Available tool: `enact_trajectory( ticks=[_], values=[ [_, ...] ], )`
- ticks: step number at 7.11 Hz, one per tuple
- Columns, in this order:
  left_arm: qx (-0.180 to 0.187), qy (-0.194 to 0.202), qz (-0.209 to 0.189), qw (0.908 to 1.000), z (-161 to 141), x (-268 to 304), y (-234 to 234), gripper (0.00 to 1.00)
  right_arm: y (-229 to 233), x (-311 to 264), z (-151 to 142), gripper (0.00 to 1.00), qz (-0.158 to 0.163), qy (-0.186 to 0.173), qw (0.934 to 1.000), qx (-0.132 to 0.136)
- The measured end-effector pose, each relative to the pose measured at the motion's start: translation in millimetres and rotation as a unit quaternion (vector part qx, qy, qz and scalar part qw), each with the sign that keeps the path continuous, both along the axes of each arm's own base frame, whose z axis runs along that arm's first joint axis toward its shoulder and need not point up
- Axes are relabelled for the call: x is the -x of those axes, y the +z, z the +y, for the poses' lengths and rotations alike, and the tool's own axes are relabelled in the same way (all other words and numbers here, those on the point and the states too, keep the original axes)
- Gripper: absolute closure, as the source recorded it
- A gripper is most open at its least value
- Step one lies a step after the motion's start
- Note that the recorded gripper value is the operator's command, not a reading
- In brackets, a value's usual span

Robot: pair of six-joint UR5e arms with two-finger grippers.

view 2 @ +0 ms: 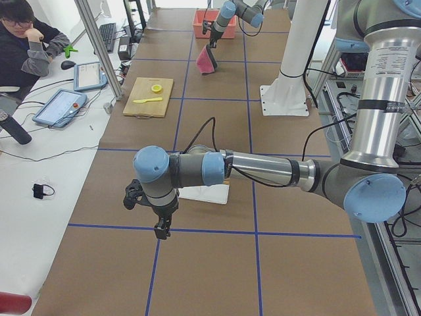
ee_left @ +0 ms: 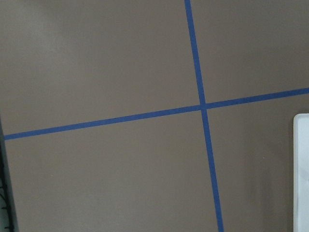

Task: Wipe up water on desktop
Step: 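Drag the sponge across the table toward the center with the right gripper, then wipe the sponge back toward the pink bin with the right gripper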

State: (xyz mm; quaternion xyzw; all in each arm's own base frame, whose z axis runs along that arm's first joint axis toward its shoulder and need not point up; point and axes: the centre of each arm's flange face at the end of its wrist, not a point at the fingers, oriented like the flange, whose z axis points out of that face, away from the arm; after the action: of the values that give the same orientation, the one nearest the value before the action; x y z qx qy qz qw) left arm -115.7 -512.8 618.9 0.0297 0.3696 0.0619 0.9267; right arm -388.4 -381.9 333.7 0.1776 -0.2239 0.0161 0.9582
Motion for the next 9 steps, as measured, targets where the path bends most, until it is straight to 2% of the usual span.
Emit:
enact_trajectory(
  ticks=[2,3,4,5,6,8,9],
  values=[
    [0.000,-0.001,0.004,1.0000,2,0,1,0.00,-19,69,16,1.00,-0.029,0.025,0.9991,0.022],
    [0.000,-0.001,0.005,1.0000,2,0,2,0.00,-42,117,8,1.00,-0.059,0.048,0.9967,0.027],
    [0.001,-0.001,0.006,1.0000,4,-1,3,0.00,-63,159,-2,1.00,-0.107,0.068,0.9916,0.027],
    [0.002,0.000,0.006,1.0000,6,-1,5,0.00,-83,190,-11,1.00,-0.159,0.083,0.9834,0.025],
    [0.002,0.000,0.006,1.0000,7,-1,6,0.00,-111,215,-20,1.00,-0.210,0.109,0.9711,0.032],
    [0.002,0.000,0.007,1.0000,8,-1,6,0.00,-188,241,-27,1.00,-0.294,0.175,0.9375,0.063],
    [0.002,0.000,0.007,1.0000,8,-1,6,0.00,-196,234,-22,1.00,-0.313,0.188,0.9281,0.072]
  ],
)
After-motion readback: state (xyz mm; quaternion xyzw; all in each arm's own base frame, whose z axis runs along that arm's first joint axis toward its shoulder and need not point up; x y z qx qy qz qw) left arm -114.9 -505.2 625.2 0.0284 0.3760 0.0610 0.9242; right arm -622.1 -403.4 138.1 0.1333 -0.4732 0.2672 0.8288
